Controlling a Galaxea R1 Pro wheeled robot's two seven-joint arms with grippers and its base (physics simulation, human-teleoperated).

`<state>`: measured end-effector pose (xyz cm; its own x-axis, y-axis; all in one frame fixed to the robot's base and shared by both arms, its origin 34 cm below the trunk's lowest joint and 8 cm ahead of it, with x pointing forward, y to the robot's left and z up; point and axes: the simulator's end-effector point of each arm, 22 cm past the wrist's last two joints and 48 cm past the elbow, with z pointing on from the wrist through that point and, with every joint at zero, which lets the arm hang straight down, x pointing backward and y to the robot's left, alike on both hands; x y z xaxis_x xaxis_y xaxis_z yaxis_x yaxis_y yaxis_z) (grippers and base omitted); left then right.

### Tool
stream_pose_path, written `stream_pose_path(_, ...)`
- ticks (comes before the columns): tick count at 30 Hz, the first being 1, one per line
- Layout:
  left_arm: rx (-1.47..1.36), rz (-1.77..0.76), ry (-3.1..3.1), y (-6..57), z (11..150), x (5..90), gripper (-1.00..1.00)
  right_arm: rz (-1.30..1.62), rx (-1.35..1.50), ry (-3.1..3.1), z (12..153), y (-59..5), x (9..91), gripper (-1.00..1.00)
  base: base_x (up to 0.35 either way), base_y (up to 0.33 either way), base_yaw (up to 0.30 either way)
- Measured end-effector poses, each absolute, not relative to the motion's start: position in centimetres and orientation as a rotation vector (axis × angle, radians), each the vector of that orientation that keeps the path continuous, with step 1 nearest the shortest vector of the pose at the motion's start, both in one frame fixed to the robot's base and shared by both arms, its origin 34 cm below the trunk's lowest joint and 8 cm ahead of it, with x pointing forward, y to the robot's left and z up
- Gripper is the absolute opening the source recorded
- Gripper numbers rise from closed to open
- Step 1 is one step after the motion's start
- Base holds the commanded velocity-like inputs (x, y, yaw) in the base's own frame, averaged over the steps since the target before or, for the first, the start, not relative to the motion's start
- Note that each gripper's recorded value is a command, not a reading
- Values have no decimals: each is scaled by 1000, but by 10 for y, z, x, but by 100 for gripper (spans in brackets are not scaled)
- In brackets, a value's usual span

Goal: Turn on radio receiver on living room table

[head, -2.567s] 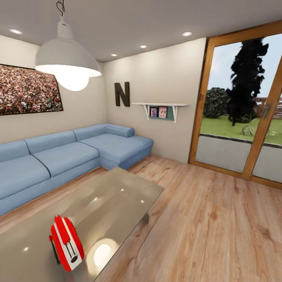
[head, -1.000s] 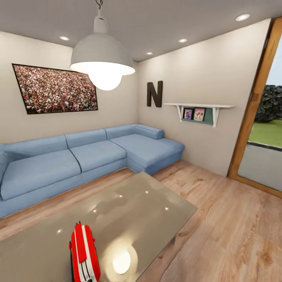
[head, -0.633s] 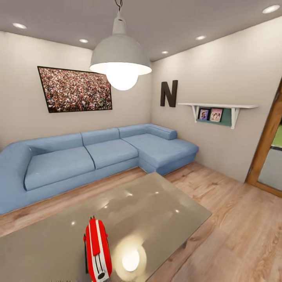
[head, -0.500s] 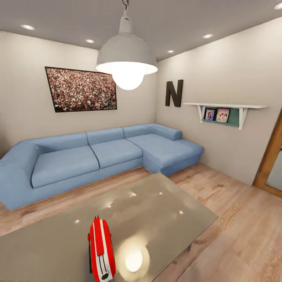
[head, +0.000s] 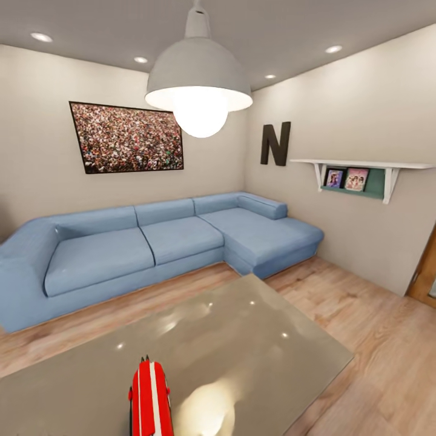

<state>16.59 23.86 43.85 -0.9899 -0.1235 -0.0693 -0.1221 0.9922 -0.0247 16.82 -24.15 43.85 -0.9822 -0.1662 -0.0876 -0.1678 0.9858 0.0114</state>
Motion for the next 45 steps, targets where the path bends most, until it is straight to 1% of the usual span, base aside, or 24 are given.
stream_pose_path(36, -190, -31, 3071, 239, 438, 164, 100, 32, -272, 3046, 438, -240, 166, 100, 4, 0, 279)
stream_pose_path(45, -192, -31, 3072, 239, 438, 163, 100, 34, -276, 3048, 438, -240, 165, 100, 191, -162, 62)
